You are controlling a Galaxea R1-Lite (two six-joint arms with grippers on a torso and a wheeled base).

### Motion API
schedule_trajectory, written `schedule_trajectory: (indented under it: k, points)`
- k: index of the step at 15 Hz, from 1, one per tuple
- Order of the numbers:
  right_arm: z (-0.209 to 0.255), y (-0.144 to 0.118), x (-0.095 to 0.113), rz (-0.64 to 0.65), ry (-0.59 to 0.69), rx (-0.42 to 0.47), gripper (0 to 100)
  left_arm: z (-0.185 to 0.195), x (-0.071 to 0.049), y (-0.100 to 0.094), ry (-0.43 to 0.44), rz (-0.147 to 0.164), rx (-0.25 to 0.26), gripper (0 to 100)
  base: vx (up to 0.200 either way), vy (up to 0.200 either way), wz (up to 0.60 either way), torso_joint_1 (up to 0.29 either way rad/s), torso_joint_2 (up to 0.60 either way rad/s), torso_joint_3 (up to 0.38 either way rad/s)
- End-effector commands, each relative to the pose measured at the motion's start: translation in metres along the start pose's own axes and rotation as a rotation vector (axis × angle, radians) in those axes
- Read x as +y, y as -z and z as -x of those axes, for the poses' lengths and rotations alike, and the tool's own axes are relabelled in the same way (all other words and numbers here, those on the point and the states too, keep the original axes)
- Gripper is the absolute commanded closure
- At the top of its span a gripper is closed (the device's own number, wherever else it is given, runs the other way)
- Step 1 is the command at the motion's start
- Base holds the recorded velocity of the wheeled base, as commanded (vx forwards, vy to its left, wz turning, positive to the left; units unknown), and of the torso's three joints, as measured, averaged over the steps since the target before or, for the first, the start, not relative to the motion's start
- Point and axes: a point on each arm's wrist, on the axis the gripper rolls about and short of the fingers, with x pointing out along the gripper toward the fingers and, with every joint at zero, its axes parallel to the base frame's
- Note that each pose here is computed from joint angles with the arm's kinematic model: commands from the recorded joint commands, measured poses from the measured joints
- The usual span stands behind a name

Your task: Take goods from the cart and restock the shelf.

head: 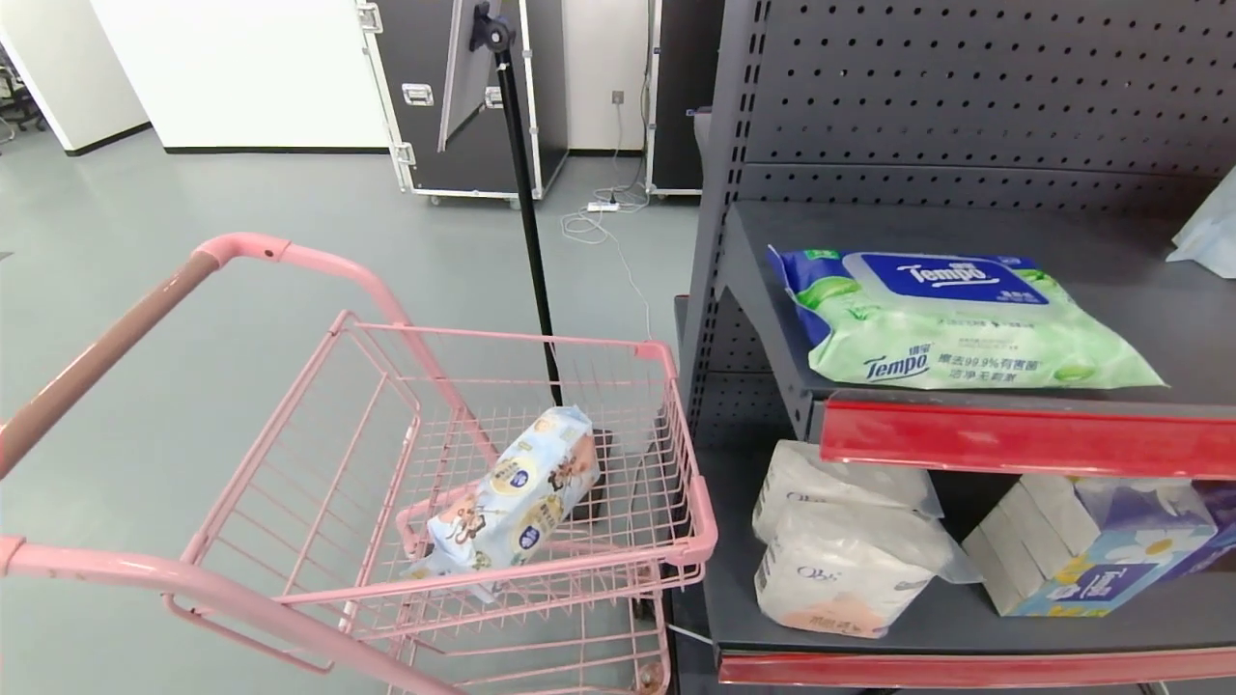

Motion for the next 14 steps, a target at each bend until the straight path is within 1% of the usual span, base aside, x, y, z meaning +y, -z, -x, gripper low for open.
schedule_trajectory:
  k: [1,4,8,11,14]
  points:
    - [-0.0001,-0.0001,0.0,0.001,0.0,0.001,0,0.0,0.0,0.0001,0.0,0.0,0.001,0,0.0,0.0,0.0,-0.134,0.5,0.373]
    - [-0.0001,-0.0002,0.0,0.001,0.0,0.0,0,-0.0002,0.0,0.0005,0.0,0.0,0.003,0,0.0,0.0,0.0,-0.113,0.5,0.382]
    - [-0.0001,-0.0001,0.0,0.001,0.0,0.001,0,0.0,0.0,0.0001,0.0,0.0,0.001,0,0.0,0.0,0.0,-0.061,0.46,0.389]
    - [-0.0001,-0.0001,0.0,0.001,0.0,0.001,0,0.0,0.0,0.0001,0.0,0.0,0.001,0,0.0,0.0,0.0,-0.019,0.16,0.141]
    - [-0.0001,-0.0001,0.0,-0.001,0.0,0.001,0,0.0,0.0,0.0001,0.0,0.0,0.001,0,0.0,0.0,0.0,0.0,0.0,0.0]
